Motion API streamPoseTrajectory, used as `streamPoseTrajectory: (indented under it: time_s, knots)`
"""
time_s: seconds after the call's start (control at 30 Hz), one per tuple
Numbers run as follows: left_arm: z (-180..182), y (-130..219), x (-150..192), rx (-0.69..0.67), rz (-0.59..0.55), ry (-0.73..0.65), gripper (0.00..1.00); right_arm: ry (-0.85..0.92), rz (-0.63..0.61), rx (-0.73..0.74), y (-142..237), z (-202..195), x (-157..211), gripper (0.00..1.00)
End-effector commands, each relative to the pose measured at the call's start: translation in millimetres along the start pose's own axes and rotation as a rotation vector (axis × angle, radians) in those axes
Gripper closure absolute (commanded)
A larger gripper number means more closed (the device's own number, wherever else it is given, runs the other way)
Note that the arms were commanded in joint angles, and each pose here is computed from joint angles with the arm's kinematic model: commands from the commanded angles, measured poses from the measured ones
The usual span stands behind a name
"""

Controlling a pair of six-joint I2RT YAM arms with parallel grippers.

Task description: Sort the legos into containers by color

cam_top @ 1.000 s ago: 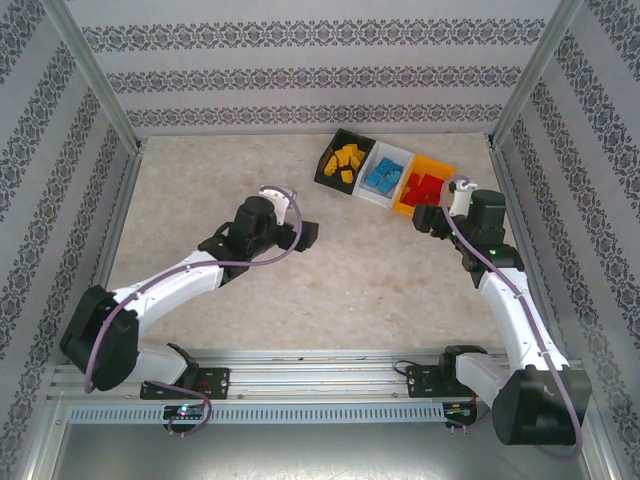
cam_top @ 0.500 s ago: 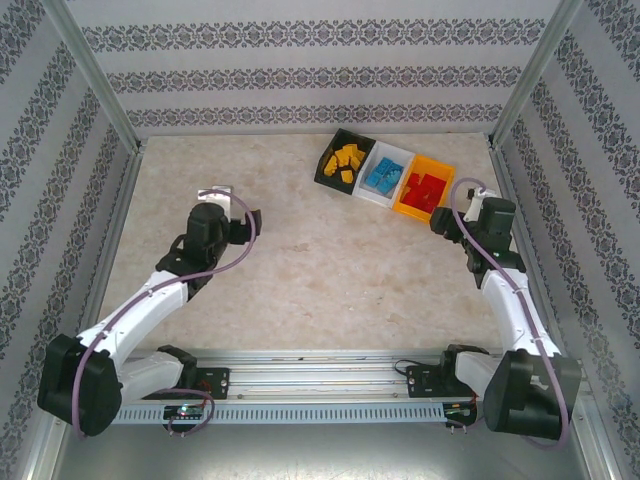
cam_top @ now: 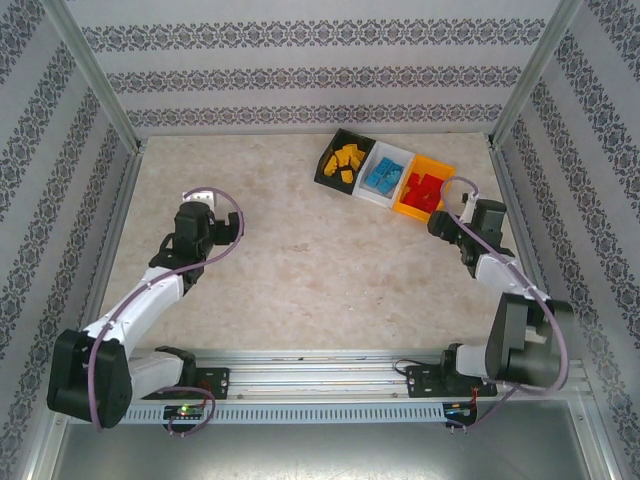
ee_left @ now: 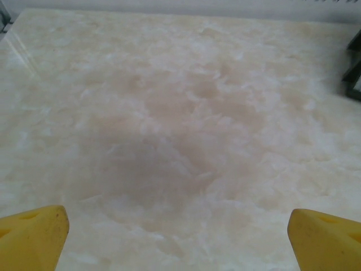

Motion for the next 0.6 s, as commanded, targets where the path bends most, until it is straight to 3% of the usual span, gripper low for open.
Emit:
streamPoseTrajectory:
  time_s: [0.0,0.33,0.57]
  knots:
    - [15,-10,4,-0.043,0.012,-0.001,0.00,-0.026,-0.074,-0.033,-13,0,-17,0.21]
    - [65,-39,9,-0.188,0.017,0.014,0.00,-0.022,-0.037,-0.070,-43,2,-15,0.19]
    - [67,-65,19,-0.143,-0.014,0.065,0.00,-0.001,0.001,-0.060,-55,0,-17,0.18]
Point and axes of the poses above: each hand's point on the last joint's axis, 136 mm out from that joint toward the fingers, its own y axis back along the fingers, its own z axis along the line the jaws close on, x = y × z, the point moved 3 cm from there along y, back along the fingers, and after that the axes turned 7 degrees about y, right-handed, at the moved point
